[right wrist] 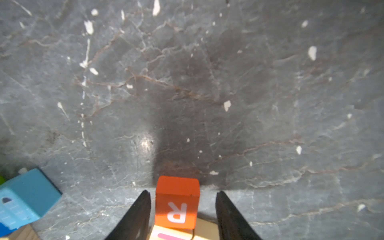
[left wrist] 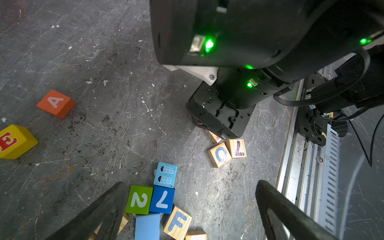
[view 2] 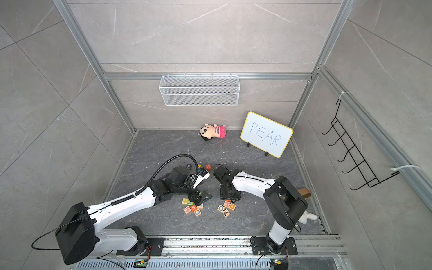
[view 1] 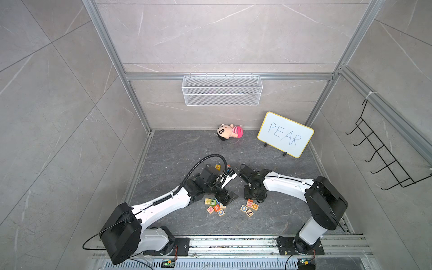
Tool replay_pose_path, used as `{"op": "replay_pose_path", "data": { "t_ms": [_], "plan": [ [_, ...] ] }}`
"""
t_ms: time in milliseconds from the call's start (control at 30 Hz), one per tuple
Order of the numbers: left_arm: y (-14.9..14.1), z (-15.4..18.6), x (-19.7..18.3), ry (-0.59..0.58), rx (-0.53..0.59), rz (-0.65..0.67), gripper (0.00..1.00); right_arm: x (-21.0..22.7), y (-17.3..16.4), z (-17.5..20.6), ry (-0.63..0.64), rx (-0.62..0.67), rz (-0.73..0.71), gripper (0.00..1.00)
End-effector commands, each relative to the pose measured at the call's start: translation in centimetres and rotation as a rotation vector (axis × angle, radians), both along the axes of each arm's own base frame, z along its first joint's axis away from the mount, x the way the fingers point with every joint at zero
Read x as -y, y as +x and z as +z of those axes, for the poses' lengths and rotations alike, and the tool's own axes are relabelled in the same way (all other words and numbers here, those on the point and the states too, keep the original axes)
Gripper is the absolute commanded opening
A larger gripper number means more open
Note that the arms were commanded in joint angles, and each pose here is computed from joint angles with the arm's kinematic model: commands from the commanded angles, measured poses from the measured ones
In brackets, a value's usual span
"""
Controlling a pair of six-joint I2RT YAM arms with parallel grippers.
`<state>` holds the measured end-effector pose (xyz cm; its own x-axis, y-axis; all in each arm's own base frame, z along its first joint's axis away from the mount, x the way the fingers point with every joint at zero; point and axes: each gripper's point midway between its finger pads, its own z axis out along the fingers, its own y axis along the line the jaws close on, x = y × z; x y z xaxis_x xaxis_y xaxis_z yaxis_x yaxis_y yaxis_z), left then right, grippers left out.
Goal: Spell the uppercase word “pear” with letter blocks
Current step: Pick up the letter block from the center of the board.
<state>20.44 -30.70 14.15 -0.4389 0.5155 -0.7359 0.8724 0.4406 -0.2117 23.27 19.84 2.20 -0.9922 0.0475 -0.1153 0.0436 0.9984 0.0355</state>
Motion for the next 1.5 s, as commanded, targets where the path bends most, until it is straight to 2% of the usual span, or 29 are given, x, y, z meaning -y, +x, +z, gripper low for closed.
{"op": "replay_pose_path", "data": {
  "t_ms": [0, 133, 233, 333, 467, 567, 833, 1000, 1167, 1267, 1367, 1467],
  "plan": [
    [0.1, 0.5, 0.5, -0.013, 0.027, -0.025, 0.99, 0.5, -0.6, -0.6, -0.031, -0.018, 0.022, 0.48],
    [0.2, 0.5, 0.5, -0.009, 0.029, -0.02, 0.99, 0.4, -0.6, -0.7, -0.031, -0.017, 0.022, 0.42],
    [0.2, 0.6, 0.5, -0.008, 0.034, -0.021, 1.0, 0.4, -0.5, -0.7, -0.034, -0.018, 0.022, 0.41],
    [0.3, 0.7, 0.6, -0.006, 0.037, -0.024, 0.99, 0.4, -0.6, -0.9, -0.043, -0.028, 0.022, 0.49],
    [0.4, 0.8, 0.6, -0.004, 0.042, -0.021, 0.99, 0.2, -0.5, -1.3, -0.036, -0.034, 0.025, 0.48],
    [0.4, 0.9, 0.5, -0.003, 0.044, -0.018, 1.0, 0.0, -0.3, -1.1, -0.032, -0.023, 0.038, 0.43],
    [0.7, 2.1, 0.5, -0.034, 0.077, -0.002, 1.0, 0.1, 2.0, 1.0, -0.083, 0.062, 0.115, 0.16],
    [1.3, 2.5, 0.1, -0.04, 0.104, 0.039, 1.0, -0.8, 5.2, 3.3, -0.074, 0.125, 0.164, 0.15],
    [4.9, 3.5, -2.4, -0.045, 0.12, 0.221, 1.0, -2.9, 9.4, 6.4, -0.003, 0.187, 0.231, 0.16],
    [6.7, 4.2, -3.7, -0.059, 0.136, 0.289, 1.0, -4.0, 11.8, 7.6, -0.006, 0.2, 0.278, 0.16],
    [8.6, 4.2, -4.4, -0.046, 0.127, 0.343, 1.0, -5.0, 13.7, 7.3, -0.007, 0.194, 0.313, 0.16],
    [11.2, 3.9, -5.6, -0.065, 0.055, 0.451, 1.0, -6.0, 15.4, 6.7, -0.019, 0.176, 0.374, 0.16]
  ]
}}
